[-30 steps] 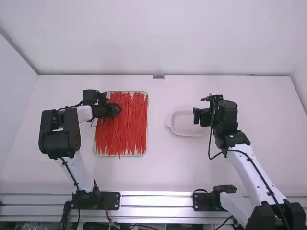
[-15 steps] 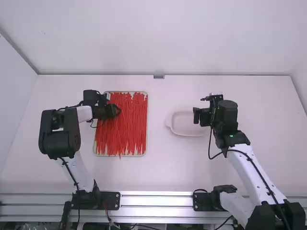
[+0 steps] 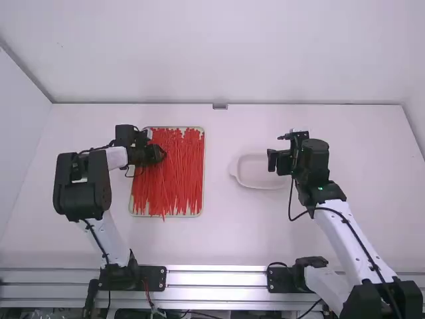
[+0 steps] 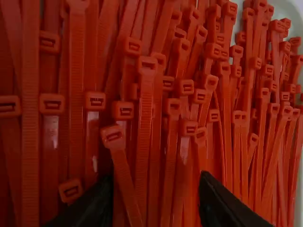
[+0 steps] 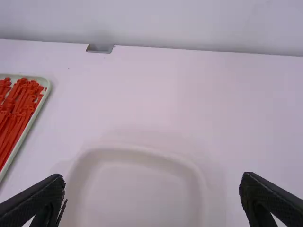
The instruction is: Fasten the cable tie
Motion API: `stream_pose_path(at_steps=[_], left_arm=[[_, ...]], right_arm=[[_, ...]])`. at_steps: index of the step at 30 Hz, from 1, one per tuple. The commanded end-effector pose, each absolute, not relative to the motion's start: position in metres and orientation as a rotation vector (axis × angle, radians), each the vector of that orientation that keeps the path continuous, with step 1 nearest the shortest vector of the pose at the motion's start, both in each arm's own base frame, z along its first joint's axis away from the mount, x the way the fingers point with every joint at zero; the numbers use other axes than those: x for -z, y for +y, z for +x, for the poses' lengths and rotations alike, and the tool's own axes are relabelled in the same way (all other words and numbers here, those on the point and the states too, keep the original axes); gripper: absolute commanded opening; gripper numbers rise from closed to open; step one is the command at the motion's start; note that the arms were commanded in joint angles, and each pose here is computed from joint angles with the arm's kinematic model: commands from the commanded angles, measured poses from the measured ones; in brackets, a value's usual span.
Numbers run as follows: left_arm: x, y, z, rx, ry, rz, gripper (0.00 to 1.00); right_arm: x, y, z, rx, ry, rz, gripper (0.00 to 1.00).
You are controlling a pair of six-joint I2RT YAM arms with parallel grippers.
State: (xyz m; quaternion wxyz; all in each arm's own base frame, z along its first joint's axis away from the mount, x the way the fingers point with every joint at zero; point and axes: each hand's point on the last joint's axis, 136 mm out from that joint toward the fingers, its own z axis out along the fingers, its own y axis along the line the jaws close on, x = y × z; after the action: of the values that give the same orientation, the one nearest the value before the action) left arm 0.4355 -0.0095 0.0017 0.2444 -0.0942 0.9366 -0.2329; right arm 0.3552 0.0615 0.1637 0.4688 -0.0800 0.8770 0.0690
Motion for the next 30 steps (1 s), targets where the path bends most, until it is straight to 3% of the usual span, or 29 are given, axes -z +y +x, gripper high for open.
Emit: stream_pose_path(at_steps=[1, 21, 30], left_arm=[[-0.0168, -0.0080, 0.4363, 0.622, 2.531, -0.251, 0.44], [-0.0197, -0.0034, 0.4380, 0.584, 2.525, -0.256, 0.35], [-0.0197, -0.0031, 0.4382, 0.582, 2.525, -0.257, 0.22]], right_arm=[[-0.1791, 0.0637, 0.3623, -0.173, 2.117, -0.194, 0.98], [-0.1790, 0.0637, 0.3623, -0.174, 2.117, -0.195, 0.98], [-0.1791, 0.0649, 0.3620, -0.181, 2.117, -0.199, 0.98]])
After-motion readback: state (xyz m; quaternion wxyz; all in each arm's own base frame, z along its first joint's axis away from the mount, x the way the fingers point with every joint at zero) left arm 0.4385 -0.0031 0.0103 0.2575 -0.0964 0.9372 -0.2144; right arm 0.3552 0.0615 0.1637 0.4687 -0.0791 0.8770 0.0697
